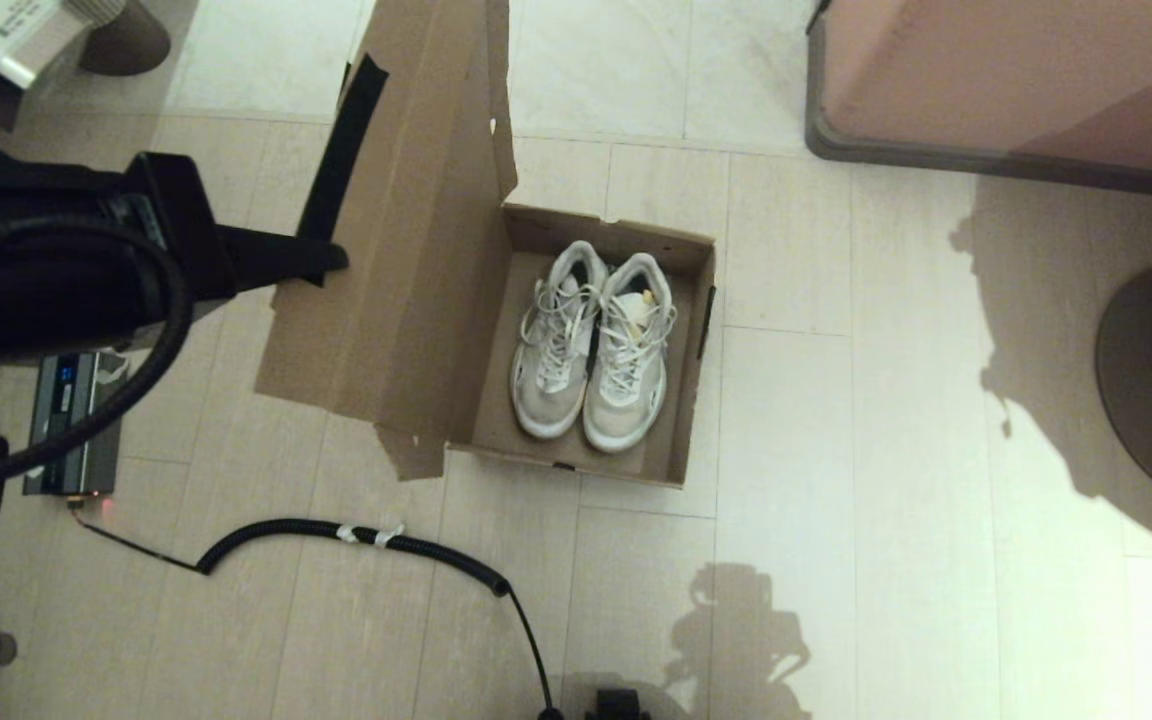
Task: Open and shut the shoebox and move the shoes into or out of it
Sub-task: Close the shoe box
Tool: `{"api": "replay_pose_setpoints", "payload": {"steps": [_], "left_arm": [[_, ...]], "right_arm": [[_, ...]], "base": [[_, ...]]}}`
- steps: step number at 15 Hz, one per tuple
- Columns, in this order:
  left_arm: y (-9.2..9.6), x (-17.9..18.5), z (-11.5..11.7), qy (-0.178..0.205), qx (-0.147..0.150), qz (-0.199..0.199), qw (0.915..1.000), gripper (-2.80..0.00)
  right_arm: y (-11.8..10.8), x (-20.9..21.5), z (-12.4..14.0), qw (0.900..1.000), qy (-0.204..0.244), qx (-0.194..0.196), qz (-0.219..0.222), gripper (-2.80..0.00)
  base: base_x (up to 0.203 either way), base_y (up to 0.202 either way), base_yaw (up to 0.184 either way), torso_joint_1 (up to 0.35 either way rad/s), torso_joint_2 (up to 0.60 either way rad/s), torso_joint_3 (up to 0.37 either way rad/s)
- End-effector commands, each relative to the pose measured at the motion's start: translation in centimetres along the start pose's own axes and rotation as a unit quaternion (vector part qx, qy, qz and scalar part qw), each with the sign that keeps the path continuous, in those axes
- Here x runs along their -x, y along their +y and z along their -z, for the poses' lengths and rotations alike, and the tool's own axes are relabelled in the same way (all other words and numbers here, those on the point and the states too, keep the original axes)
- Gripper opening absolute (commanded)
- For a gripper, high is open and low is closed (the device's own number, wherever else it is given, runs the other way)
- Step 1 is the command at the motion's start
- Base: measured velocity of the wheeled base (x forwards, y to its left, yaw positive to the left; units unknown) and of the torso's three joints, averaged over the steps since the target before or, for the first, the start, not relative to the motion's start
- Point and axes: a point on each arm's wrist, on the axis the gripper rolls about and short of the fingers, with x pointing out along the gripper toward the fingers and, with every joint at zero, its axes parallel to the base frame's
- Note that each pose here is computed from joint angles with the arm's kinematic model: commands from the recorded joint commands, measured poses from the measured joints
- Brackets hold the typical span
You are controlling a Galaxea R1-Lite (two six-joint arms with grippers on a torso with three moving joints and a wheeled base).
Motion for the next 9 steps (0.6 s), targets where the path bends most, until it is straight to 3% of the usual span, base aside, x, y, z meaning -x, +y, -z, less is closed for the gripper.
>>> {"api": "replay_pose_setpoints", "payload": {"steps": [1,2,7,8,9], "left_arm": [[-0.5,-0.9,0.6,0.018,0.025,0.013,0.9994,-2.8],[-0.4,-1.2,0.7,0.023,0.036,0.012,0.999,-2.8],[-0.9,-1.9,0.8,0.022,0.035,0.024,0.9989,-2.8],[-1.0,-2.0,0.9,0.024,0.034,0.027,0.9987,0.0],[-1.2,-2.1,1.0,0.026,0.034,0.033,0.9985,0.0]], "right_arm": [[0.0,-0.1,0.4,1.0,0.007,0.0,0.001,-2.8],[0.0,-0.1,0.4,1.0,0.007,0.0,0.001,-2.8],[0.0,-0.1,0.4,1.0,0.008,0.0,0.001,-2.8],[0.0,-0.1,0.4,1.0,0.007,0.0,0.001,-2.8],[0.0,-0.1,0.4,1.0,0.008,0.0,0.001,-2.8]], "base": [[0.0,0.0,0.0,0.0,0.0,0.0],[0.0,0.0,0.0,0.0,0.0,0.0],[0.0,0.0,0.0,0.0,0.0,0.0],[0.0,0.0,0.0,0.0,0.0,0.0],[0.0,0.0,0.0,0.0,0.0,0.0]]}}
